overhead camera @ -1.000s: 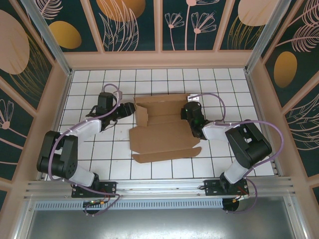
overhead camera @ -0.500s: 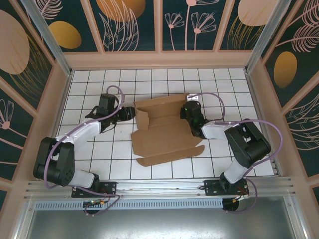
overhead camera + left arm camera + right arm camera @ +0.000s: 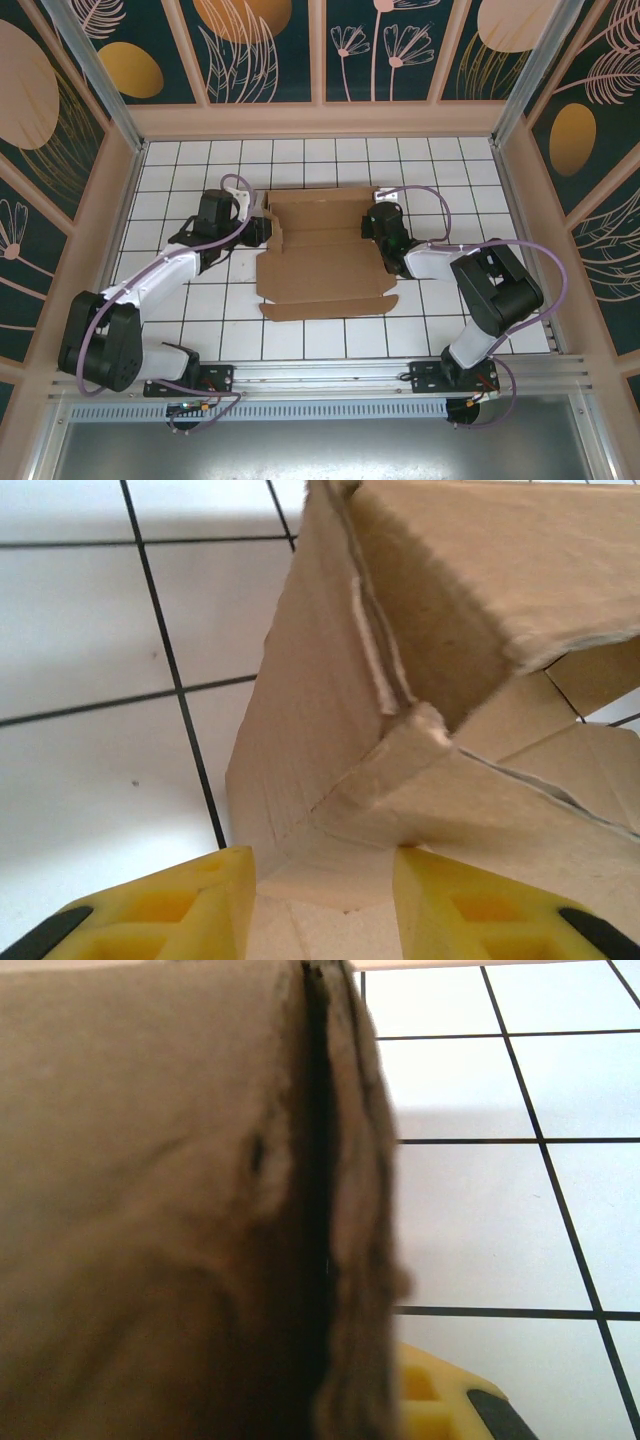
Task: Fold the paper box
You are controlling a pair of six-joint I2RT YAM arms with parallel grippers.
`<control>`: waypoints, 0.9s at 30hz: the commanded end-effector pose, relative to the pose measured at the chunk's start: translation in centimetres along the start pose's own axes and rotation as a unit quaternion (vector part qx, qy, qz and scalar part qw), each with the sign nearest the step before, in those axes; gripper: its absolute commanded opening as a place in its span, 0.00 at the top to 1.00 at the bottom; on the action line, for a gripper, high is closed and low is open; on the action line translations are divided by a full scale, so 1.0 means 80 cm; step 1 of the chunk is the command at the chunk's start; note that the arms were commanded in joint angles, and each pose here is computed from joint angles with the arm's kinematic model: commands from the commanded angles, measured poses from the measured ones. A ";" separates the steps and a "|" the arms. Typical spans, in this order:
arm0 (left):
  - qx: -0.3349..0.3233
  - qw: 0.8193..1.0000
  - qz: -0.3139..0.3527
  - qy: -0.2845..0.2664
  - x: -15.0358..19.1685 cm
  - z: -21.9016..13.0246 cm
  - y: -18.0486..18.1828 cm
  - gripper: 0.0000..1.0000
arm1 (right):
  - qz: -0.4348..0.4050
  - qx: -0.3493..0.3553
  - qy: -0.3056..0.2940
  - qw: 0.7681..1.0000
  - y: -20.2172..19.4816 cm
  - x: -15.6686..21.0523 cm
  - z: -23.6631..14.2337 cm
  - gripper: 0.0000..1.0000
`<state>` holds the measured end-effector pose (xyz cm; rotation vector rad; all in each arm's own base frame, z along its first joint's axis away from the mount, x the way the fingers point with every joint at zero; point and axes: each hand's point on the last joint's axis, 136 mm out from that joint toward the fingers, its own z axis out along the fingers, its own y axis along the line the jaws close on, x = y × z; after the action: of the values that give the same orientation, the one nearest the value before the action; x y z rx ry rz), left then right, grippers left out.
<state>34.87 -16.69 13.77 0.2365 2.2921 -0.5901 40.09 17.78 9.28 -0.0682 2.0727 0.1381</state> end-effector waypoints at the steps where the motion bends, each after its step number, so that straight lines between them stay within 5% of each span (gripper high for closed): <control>1: -0.028 0.996 0.063 -0.051 -0.021 -0.002 0.010 0.59 | -0.028 0.000 0.114 0.993 -0.010 0.082 0.001 1.00; 13: 0.018 0.992 0.107 -0.057 -0.025 0.027 -0.005 0.48 | -0.024 -0.007 0.112 0.993 -0.007 0.081 -0.001 1.00; 27: 0.000 0.990 0.128 -0.056 -0.024 0.061 0.009 0.39 | -0.021 -0.013 0.110 0.994 -0.005 0.079 -0.003 1.00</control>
<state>38.44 -17.74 10.78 0.4429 2.1702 -0.4704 40.14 17.99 9.34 -0.0764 2.0765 0.1575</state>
